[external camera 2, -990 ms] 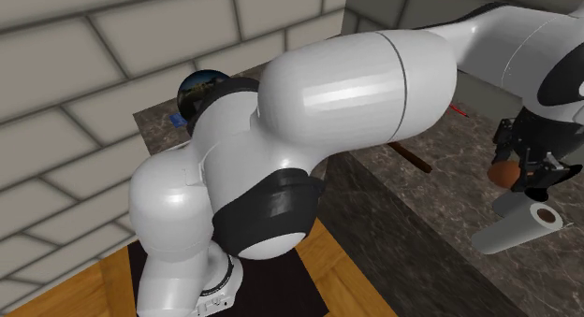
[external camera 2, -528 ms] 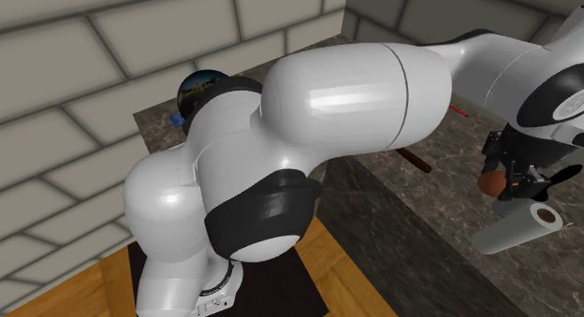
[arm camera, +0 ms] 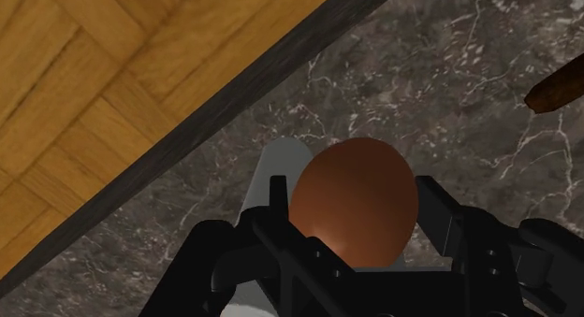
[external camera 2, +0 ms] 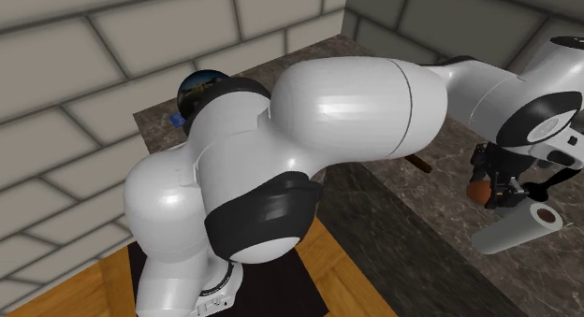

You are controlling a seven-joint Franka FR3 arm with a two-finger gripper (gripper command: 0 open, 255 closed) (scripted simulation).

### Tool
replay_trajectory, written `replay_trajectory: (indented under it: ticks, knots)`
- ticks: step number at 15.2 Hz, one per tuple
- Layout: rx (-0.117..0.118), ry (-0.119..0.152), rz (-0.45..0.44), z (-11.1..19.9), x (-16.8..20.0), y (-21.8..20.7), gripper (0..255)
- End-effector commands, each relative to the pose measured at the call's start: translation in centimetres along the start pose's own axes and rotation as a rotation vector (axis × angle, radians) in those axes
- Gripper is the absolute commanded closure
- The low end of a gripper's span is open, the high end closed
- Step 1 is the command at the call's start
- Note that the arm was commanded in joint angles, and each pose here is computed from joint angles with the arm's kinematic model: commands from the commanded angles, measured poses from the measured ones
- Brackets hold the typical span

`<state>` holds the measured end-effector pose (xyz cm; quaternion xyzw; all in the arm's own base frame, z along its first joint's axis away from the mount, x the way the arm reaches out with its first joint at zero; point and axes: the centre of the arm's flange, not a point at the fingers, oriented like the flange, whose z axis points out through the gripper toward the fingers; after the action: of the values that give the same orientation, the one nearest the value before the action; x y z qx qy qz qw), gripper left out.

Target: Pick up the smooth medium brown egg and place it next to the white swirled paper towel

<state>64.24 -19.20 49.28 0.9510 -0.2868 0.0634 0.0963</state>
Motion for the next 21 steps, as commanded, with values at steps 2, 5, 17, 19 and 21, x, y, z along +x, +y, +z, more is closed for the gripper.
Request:
replay_trajectory:
  ticks: [2,5,17,19,21]
  knots:
    - [0.0,0.001,0.0,1.5,-0.3,-0.2,255]
    - [0.0,0.001,0.0,3.0,-0.5,-0.4,255]
    - [0.0,0.001,0.0,9.2,-1.7,-1.4,255]
    - [0.0,0.001,0.0,10.2,-1.8,-1.5,255]
    - [0.0,0.001,0.0,11.2,-2.0,-1.7,255]
